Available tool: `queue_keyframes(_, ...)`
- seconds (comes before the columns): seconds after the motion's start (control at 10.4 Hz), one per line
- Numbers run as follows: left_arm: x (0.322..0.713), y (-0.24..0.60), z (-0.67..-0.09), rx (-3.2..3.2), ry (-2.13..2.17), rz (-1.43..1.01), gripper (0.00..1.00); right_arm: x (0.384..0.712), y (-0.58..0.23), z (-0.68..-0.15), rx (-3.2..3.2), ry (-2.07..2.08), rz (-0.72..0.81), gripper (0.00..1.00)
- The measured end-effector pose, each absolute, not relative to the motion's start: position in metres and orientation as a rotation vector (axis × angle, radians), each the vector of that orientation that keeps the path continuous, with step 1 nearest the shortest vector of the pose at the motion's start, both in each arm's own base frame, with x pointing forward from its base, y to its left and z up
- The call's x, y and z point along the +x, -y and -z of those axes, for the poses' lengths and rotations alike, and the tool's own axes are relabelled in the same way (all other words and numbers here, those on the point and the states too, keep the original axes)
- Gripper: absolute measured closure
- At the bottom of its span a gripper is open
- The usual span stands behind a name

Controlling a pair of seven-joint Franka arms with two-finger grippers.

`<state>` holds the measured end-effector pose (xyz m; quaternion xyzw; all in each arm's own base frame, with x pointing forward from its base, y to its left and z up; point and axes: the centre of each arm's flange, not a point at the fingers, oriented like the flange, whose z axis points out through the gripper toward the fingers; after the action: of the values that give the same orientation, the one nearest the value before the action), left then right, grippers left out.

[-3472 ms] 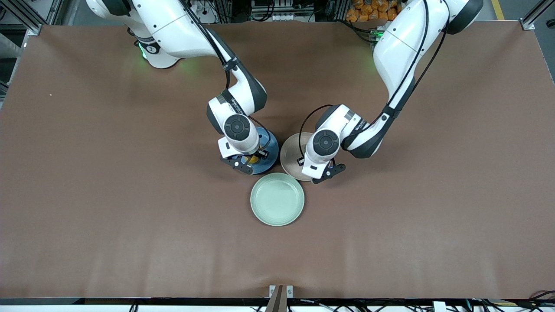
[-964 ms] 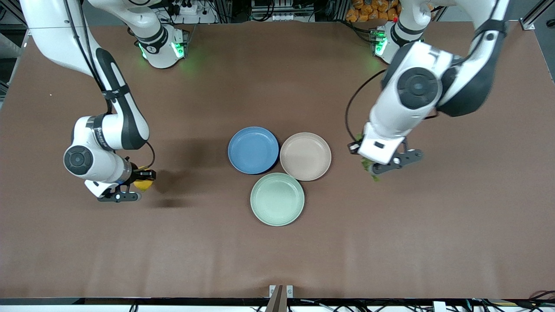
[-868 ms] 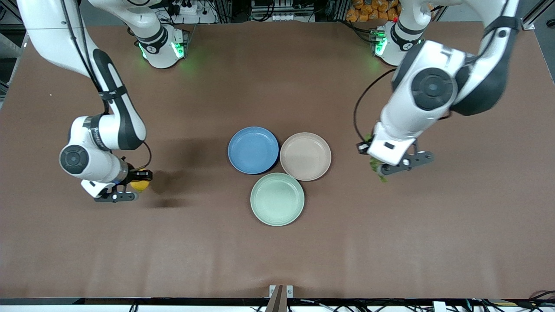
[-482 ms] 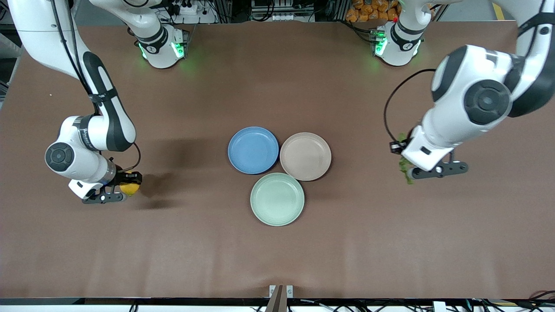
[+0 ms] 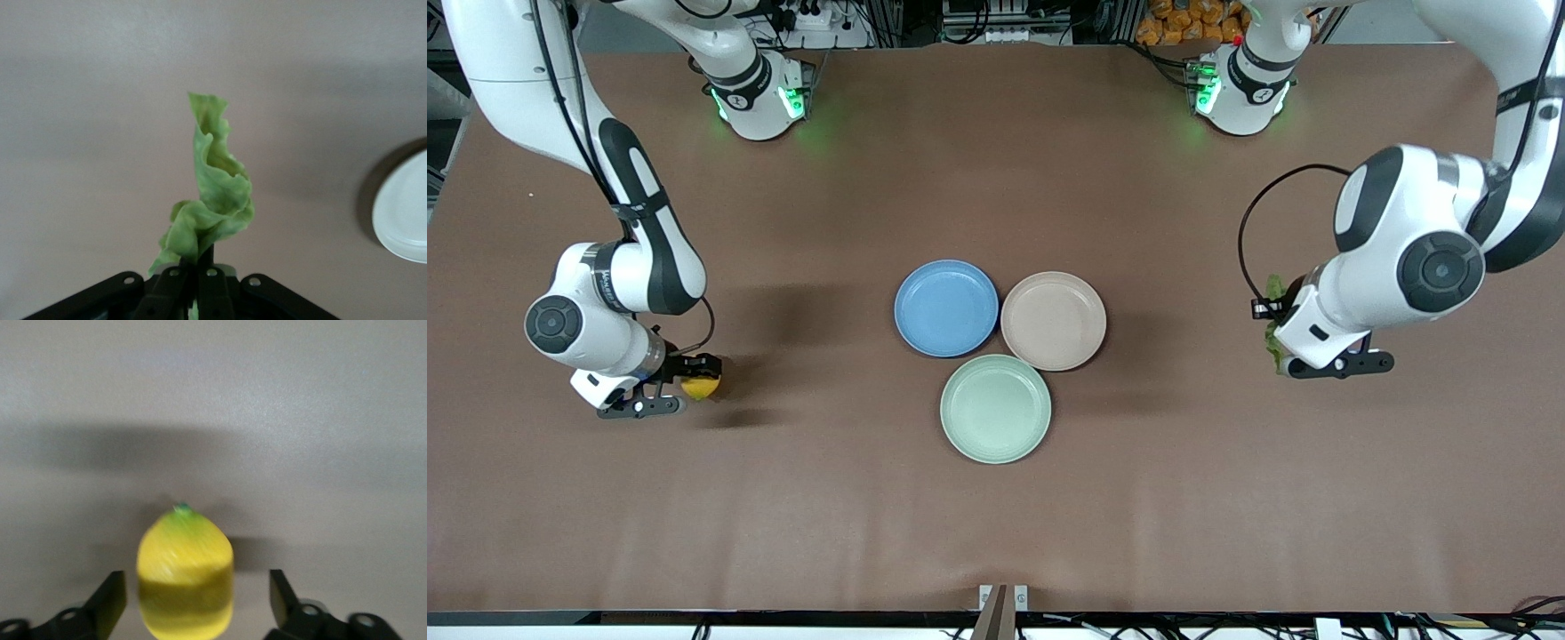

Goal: Pick lemon and lettuce from blue and beige plates
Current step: 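Set the lemon down with the right gripper while the left gripper lowers lettuce, then release the lettuce with the left gripper while the right gripper withdraws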

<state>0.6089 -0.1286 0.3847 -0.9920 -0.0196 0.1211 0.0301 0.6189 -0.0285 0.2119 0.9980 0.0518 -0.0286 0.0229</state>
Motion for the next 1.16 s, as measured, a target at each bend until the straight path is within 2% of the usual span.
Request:
queue_keyframes(0.19,0.601,0.13,-0.336,-3.07,0.045,-0.377,0.96,0.612,0.038,-0.209,3.09,-0.158,0.027,0.0)
queue_keyframes(0.48,0.595,0.126,-0.279,-3.076,0.053,-0.442,0.96,0.576,0.04,-0.202,3.083,-0.184,-0.119,0.0)
queue_keyframes(0.96,0.594,0.11,-0.213,-3.102,0.101,-0.49,0.96,0.547,0.038,-0.238,3.09,-0.19,-0.142,0.0)
queue_keyframes(1.16,0.592,0.11,-0.202,-3.103,0.101,-0.505,0.96,0.536,0.034,-0.258,3.104,-0.193,-0.061,0.0)
